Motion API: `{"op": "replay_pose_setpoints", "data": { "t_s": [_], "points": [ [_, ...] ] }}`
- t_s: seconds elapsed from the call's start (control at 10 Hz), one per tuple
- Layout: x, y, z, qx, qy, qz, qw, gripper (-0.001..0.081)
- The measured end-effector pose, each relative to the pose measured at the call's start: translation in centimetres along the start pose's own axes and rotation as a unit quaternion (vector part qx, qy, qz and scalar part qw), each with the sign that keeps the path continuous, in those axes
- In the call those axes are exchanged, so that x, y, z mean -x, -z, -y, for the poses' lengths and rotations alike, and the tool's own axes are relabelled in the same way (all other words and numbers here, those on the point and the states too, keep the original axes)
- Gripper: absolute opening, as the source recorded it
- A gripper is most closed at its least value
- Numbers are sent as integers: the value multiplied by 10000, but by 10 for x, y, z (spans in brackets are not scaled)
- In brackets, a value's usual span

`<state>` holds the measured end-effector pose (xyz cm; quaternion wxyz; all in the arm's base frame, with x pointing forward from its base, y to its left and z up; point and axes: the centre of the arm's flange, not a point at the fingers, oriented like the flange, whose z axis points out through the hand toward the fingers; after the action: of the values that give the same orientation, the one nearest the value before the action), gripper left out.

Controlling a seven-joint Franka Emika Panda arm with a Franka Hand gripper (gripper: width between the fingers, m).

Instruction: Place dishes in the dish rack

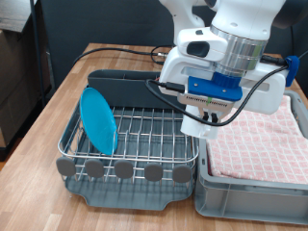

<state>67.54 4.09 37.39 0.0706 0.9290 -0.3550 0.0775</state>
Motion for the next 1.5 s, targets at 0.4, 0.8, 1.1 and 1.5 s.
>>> {"op": "replay_pose_setpoints", "data": {
  "t_s": [0.4, 0.8, 1.1, 1.5],
  "points": [
    [-12, -21, 7, -10, -75, 118, 9999, 72],
    [-14, -32, 10, 18, -101, 152, 9998, 72],
    [-17, -42, 9, 12, -108, 148, 9998, 72],
    [-25, -57, 8, -33, -85, 135, 9999, 72]
  ]
}}
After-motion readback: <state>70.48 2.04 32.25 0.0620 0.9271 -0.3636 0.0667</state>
